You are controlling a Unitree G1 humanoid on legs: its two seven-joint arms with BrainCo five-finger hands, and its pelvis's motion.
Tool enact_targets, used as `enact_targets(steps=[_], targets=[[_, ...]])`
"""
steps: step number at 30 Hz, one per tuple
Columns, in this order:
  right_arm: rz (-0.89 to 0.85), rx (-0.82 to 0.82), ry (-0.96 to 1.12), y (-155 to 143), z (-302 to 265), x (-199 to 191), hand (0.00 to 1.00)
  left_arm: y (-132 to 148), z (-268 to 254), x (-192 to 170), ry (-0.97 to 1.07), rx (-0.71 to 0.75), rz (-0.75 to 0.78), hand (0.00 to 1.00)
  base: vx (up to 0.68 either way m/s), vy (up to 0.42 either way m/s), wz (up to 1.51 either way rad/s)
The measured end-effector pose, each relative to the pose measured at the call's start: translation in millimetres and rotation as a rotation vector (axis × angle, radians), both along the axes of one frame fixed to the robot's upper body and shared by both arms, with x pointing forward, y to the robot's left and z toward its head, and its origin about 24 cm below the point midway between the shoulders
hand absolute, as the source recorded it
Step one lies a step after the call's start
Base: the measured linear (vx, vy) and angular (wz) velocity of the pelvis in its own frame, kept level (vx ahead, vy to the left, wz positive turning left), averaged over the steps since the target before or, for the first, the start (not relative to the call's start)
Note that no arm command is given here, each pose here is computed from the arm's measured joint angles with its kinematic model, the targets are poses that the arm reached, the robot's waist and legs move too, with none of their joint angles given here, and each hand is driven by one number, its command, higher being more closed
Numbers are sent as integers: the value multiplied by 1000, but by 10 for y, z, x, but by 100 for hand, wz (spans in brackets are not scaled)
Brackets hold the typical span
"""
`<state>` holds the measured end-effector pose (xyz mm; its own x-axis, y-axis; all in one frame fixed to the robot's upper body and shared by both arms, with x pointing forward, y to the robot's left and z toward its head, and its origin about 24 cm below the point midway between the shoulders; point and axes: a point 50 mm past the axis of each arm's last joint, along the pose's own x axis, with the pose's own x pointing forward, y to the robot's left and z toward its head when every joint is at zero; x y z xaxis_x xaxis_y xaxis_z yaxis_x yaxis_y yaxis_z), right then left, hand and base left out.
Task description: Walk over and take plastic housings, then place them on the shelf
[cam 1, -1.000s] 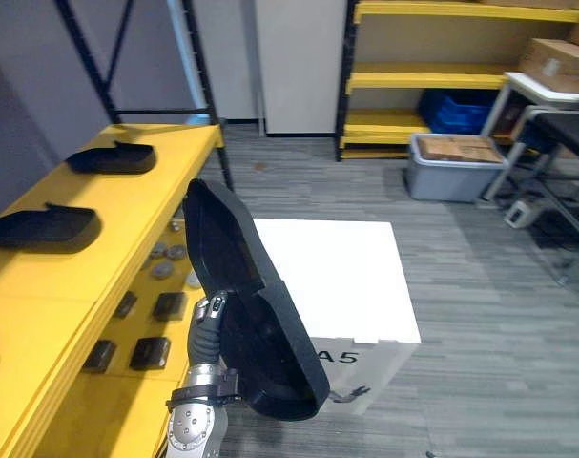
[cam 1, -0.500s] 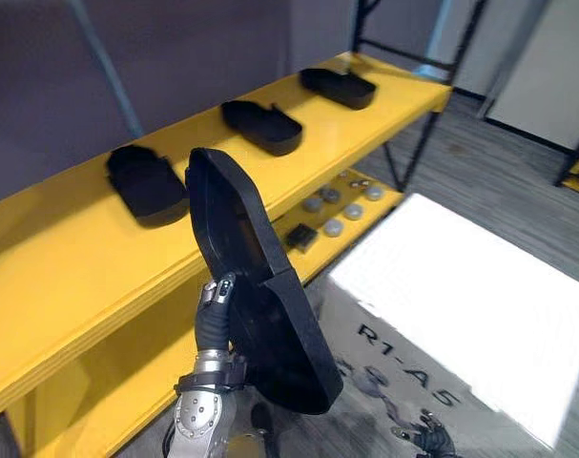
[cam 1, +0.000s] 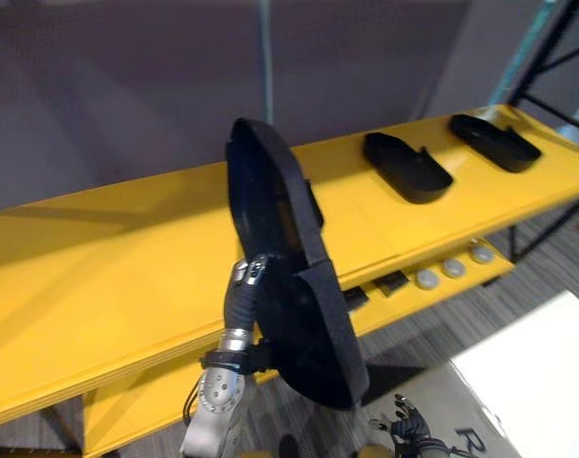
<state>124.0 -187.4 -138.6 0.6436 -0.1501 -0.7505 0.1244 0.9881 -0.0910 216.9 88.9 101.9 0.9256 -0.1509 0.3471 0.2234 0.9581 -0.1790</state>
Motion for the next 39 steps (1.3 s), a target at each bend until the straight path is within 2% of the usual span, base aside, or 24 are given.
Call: enact_targets(steps=[4,9,21,25,28,34,39], targets=[[-27,39,-32,119,34,-35,0,-84,19,-9,-6,-19,-24,100,160,-160,68],[-32,40,-56,126,70,-10,0,-123,41,-12,-6,-56,-17,100,177,-144,19],[-8,44,-39,184,48,-58,0,-105,5,-43,8,-42,2,100,81,-10,17],[3,38,-59,185,72,40,0,-73,81,-49,-24,-53,16,100,-99,-15,48],[38,-10,-30,118,36,173,0,5,51,-9,-19,-42,56,100,-63,17,18],[19,-115,45,-227,-11,26,0,-76,6,81,2,-46,44,100,-46,363,41],[24,-12,93,142,-117,-31,0,38,-102,136,35,16,63,100,-61,333,40]])
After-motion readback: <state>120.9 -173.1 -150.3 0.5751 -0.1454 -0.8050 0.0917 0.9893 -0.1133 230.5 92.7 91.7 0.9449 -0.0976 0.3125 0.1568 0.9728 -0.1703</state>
